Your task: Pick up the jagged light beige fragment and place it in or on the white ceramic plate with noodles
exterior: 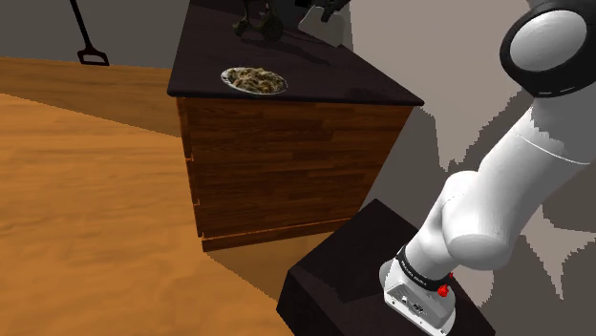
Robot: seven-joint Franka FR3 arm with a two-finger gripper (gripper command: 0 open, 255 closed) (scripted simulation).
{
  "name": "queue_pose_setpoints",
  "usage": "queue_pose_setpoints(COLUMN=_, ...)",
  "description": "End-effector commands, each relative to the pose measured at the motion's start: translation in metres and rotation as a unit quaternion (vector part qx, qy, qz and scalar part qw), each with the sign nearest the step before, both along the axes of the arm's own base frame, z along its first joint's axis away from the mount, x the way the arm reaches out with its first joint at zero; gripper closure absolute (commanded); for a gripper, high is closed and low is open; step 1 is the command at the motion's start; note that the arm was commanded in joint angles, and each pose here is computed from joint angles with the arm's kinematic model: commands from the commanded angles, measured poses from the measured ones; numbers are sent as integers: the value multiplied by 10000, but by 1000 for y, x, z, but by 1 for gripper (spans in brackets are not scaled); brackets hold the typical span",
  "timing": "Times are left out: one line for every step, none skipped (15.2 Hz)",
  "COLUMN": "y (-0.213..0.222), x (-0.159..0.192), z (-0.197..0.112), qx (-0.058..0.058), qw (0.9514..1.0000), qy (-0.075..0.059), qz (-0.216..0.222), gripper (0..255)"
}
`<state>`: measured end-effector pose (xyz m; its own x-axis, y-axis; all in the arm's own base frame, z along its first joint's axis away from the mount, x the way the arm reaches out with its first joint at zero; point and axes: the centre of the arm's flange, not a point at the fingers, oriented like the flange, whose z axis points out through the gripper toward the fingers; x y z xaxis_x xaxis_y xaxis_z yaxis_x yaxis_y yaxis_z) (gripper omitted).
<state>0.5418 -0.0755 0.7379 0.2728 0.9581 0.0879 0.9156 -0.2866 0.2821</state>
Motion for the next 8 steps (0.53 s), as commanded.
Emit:
queue_pose_setpoints(y=26, x=0, z=5, qx=-2, qw=10000, qy=-4, qz=-17, gripper=255)
queue_pose_setpoints(y=39, x=0, z=5, qx=-2, qw=10000, qy=-4, qz=-17, gripper=255)
queue_pose_setpoints(y=52, x=0, z=6, qx=-2, qw=10000, qy=-4, qz=-17, gripper=255)
queue_pose_setpoints(y=65, x=0, z=6, qx=-2, qw=10000, qy=-4, qz=-17, gripper=255)
queue_pose_setpoints(y=79, x=0, z=7, qx=-2, qw=10000, qy=-4, qz=-17, gripper=255)
queue_pose_setpoints(y=92, x=0, z=7, qx=-2, qw=10000, qy=-4, qz=-17, gripper=255)
queue_pose_setpoints(y=105, x=0, z=8, qx=-2, qw=10000, qy=-4, qz=-17, gripper=255)
queue_pose_setpoints(y=118, x=-1, z=8, qx=-2, qw=10000, qy=-4, qz=-17, gripper=255)
